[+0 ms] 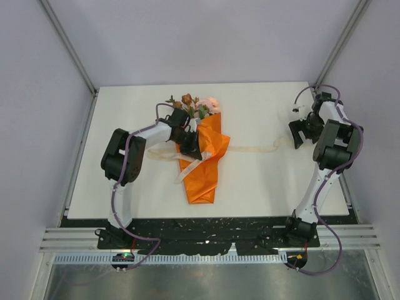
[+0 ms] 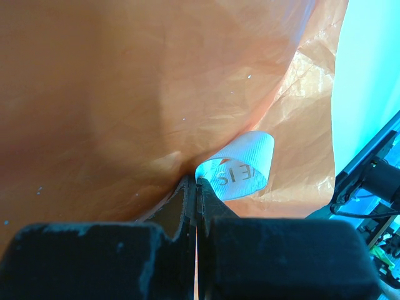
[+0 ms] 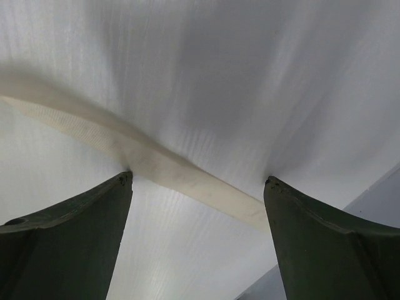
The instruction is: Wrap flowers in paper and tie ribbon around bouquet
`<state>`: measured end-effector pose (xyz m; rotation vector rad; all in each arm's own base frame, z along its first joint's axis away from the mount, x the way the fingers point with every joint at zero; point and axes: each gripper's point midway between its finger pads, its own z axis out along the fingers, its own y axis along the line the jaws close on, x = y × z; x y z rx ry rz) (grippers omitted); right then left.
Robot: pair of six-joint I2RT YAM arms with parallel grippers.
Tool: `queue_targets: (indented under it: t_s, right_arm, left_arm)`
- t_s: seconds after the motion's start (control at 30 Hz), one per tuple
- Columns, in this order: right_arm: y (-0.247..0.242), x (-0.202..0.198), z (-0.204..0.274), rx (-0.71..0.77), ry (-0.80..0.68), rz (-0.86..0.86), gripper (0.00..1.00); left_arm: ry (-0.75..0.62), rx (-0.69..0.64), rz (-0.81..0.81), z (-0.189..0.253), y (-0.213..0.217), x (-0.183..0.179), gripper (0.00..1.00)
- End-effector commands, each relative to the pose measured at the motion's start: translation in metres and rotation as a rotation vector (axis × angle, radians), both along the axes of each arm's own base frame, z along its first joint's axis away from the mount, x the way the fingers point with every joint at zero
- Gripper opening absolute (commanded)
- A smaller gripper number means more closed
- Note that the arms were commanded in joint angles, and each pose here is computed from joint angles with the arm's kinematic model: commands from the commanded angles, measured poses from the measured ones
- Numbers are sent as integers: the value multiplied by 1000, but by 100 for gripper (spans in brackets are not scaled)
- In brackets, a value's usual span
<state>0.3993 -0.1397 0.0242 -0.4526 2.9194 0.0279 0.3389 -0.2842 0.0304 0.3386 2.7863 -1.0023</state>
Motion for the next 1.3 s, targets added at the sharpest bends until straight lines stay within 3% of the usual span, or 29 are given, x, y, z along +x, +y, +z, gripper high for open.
queue_targets:
  t_s: [0.0,0.1,0.2,0.3,0.33,0.37,0.53,0.83,1.0,1.27]
  right_arm:
    - [-6,7,-20,-50,18,44,88]
    - [-4,-3,-34,-42,73,75,72]
    - [2,-15,-45,-8,152,101,45]
    - [11,-31,-51,42,218,131,29]
    - [10,-33,-50,44,224,134,14]
    - [10,-35,-45,40,218,135,5]
    - [35,-34,16,198,79,145,5]
    - [136,-65,201,612,-285,253,5]
    - [162,-74,278,689,-487,289,5]
    - [183,-80,345,776,-671,279,5]
  left_arm:
    - [-35,-11,0,2,-5,10,0]
    - [-35,-9,-2,2,-5,10,0]
    - [-39,-7,-5,2,-5,10,0]
    - [-42,-5,-5,3,-5,11,0]
    - [-42,-5,-5,4,-5,11,0]
    - [-42,-7,-7,4,-5,10,0]
    - [-73,-15,-11,14,-4,11,0]
    - [-103,9,-20,16,0,13,0]
    - [-94,30,-16,9,2,14,0]
    - [-76,43,-13,-1,4,13,0]
